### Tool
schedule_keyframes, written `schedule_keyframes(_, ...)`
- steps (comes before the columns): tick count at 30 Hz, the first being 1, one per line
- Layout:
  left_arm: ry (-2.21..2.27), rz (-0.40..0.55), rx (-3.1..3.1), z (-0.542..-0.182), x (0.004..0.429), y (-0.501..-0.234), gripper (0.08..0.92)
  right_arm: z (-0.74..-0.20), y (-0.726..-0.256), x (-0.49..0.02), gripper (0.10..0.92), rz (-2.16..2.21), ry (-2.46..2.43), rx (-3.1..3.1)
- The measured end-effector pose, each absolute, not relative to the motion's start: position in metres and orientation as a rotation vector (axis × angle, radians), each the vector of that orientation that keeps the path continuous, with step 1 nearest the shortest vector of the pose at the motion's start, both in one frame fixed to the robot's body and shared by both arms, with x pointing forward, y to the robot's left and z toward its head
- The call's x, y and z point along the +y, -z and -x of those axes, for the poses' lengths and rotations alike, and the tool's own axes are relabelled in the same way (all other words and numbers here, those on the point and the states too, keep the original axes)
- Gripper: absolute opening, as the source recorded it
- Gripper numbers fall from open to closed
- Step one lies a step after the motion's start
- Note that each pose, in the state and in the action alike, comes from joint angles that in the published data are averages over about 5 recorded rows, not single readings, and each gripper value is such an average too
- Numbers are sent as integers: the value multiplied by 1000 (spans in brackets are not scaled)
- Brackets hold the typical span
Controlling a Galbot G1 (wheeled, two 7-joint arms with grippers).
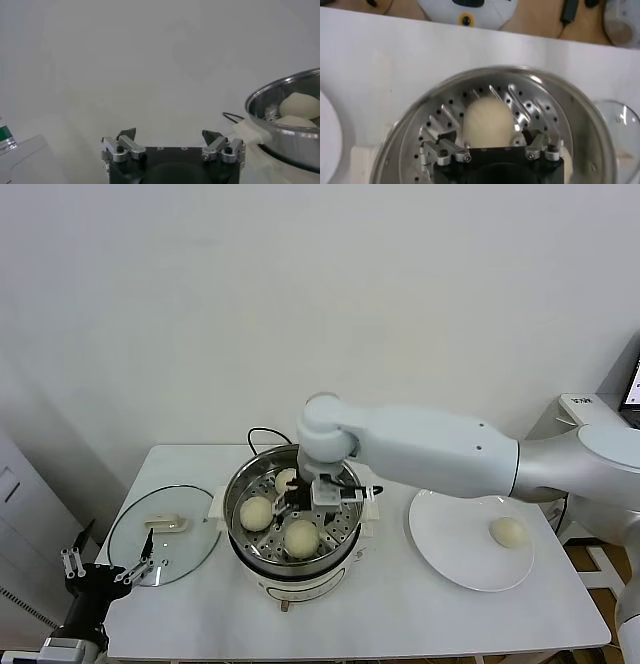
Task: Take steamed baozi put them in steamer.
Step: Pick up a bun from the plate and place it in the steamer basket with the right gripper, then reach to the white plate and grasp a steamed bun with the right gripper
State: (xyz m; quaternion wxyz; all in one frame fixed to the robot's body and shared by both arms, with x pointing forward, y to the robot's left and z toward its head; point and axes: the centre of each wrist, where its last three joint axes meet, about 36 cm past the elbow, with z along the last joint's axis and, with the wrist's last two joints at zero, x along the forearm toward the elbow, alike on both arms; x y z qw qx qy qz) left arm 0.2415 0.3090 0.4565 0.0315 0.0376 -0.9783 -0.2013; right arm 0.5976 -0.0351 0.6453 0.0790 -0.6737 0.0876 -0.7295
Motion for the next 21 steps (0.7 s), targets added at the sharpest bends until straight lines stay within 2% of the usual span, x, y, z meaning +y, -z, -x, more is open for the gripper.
schedule_keyframes(6,626,-108,-3019,-242,309,-457,823,-643,-678,-93,823,2087,2287,798)
schedule_keyframes(12,629,-110,-3032,-245,307,-460,823,-688,-687,-185,823,2163,2393,1326)
schedule_keyframes(16,635,-109,-3033,-245,307,-461,823,-703,-675,-251,823,2168,2447,1596)
schedule_keyframes(21,642,-107,-3027,-243,307,-461,823,-702,-635,-330,823,2182,2490,1863)
